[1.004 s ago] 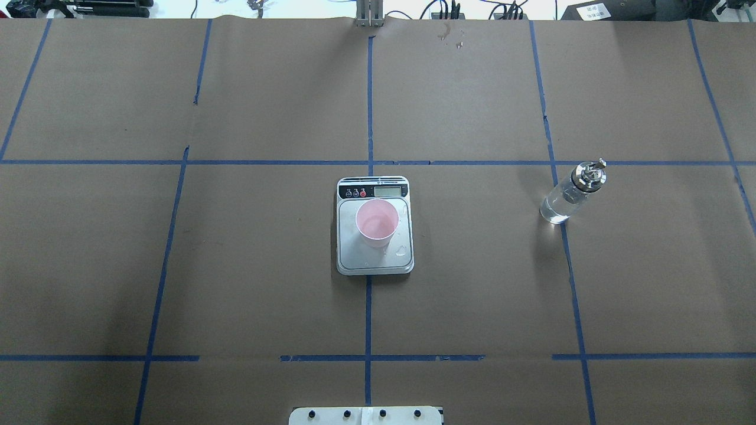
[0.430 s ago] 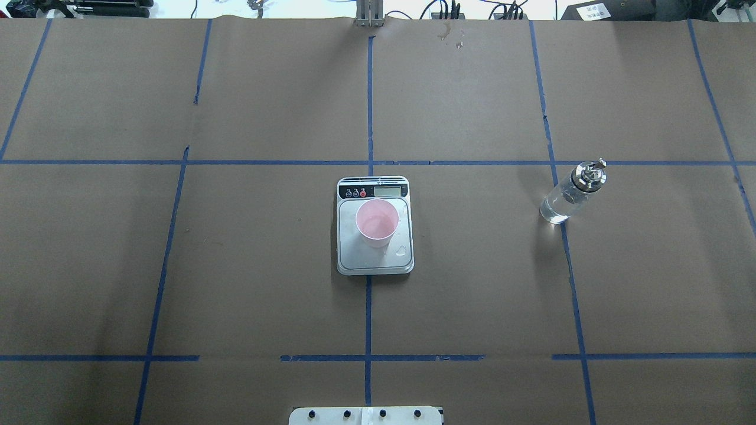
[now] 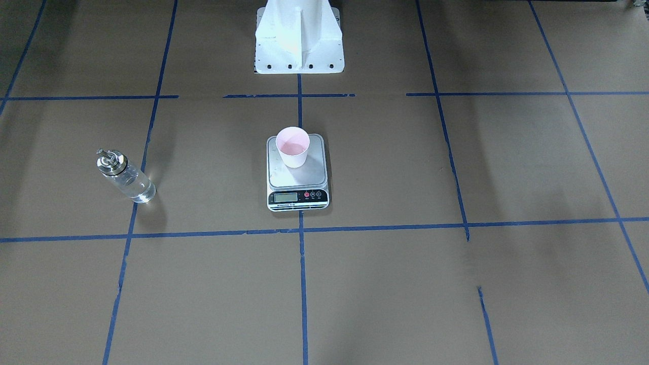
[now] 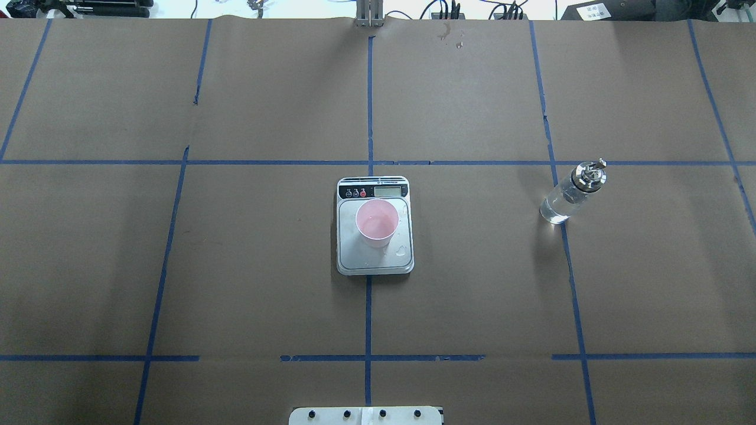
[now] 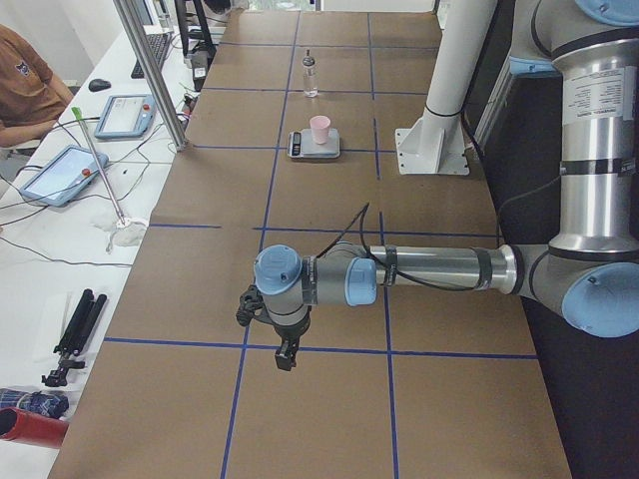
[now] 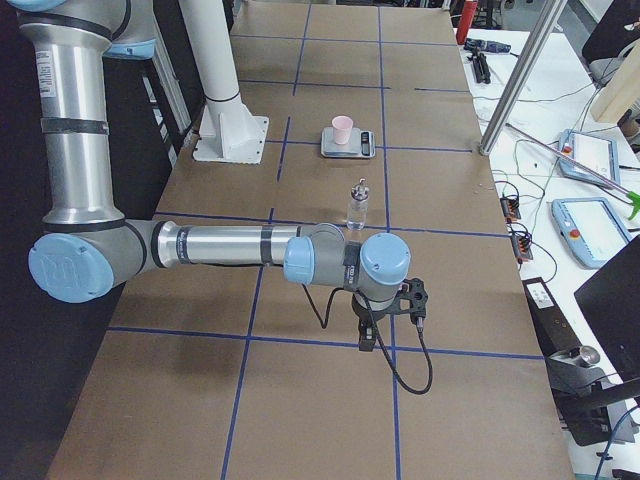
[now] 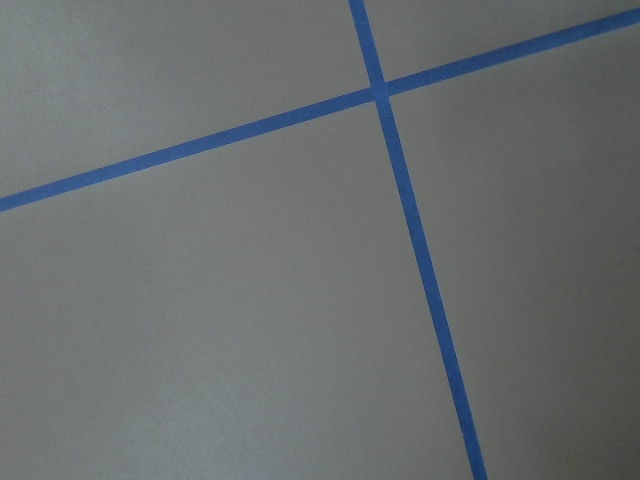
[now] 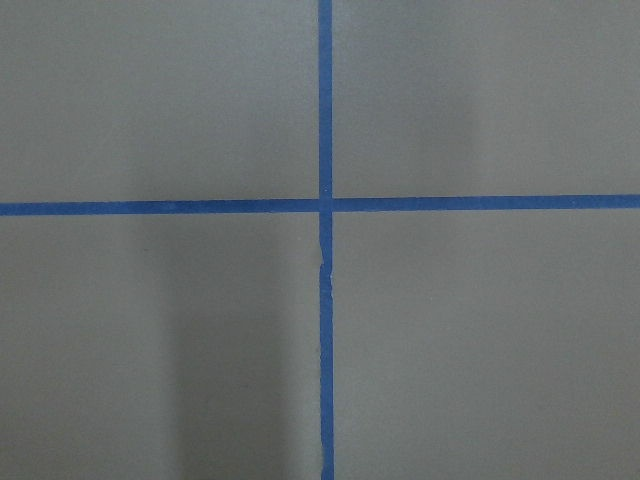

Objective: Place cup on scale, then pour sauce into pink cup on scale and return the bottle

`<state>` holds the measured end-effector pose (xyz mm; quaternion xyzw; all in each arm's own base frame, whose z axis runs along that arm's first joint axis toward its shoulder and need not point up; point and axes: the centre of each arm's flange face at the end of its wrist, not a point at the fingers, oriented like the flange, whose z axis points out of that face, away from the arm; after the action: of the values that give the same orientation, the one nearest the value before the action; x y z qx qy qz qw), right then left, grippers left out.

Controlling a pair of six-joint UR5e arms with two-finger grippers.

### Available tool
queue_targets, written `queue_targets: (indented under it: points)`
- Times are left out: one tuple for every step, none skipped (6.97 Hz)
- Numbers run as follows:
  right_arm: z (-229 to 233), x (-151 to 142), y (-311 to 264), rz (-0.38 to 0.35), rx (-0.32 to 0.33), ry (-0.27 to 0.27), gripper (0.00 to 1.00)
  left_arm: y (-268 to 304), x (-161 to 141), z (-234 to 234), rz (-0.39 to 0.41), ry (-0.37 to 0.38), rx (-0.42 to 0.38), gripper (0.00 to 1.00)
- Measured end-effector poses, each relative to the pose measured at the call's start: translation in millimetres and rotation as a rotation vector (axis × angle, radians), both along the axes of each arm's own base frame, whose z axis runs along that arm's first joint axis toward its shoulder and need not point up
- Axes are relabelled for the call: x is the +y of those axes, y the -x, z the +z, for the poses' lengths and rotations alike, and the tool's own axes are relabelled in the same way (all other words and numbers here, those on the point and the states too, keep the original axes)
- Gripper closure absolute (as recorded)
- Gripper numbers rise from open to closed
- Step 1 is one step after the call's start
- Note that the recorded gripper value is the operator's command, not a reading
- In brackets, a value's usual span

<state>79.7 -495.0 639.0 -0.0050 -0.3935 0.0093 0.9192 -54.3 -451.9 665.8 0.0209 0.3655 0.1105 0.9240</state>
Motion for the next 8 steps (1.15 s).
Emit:
queue_targets:
  points:
    - [-0.1, -0.1, 0.1, 0.0, 0.001, 0.0, 0.0, -0.8, -1.2, -1.2, -0.04, 0.035, 0.011, 0.0]
    - [0.1, -0.1, -0.1, -0.001, 0.003, -0.001, 0.0, -0.8, -3.8, -5.2, -0.076, 0.058, 0.014, 0.0]
    - [0.4, 0.0, -0.2, -0.001, 0.006, -0.001, 0.0, -0.4, -7.4, -10.3, -0.092, 0.061, 0.015, 0.0]
    - [1.1, 0.1, -0.3, -0.001, 0.007, -0.009, 0.0, 1.3, -9.8, -17.2, -0.101, 0.05, 0.016, 0.0]
    - [3.1, -0.5, -0.3, 0.0, 0.009, -0.029, 0.0, 7.7, -10.9, -27.2, -0.116, 0.029, 0.018, 0.0]
    - [6.4, -1.5, -0.4, 0.001, 0.009, -0.045, 0.0, 18.1, -11.0, -36.2, -0.139, 0.003, 0.02, 0.0]
    - [8.9, -1.9, -0.4, 0.001, 0.009, -0.051, 0.0, 27.8, -10.9, -41.8, -0.161, -0.026, 0.021, 0.0]
    - [9.4, -2.0, -0.4, 0.001, 0.01, -0.054, 0.0, 32.5, -10.9, -44.3, -0.172, -0.045, 0.021, 0.0]
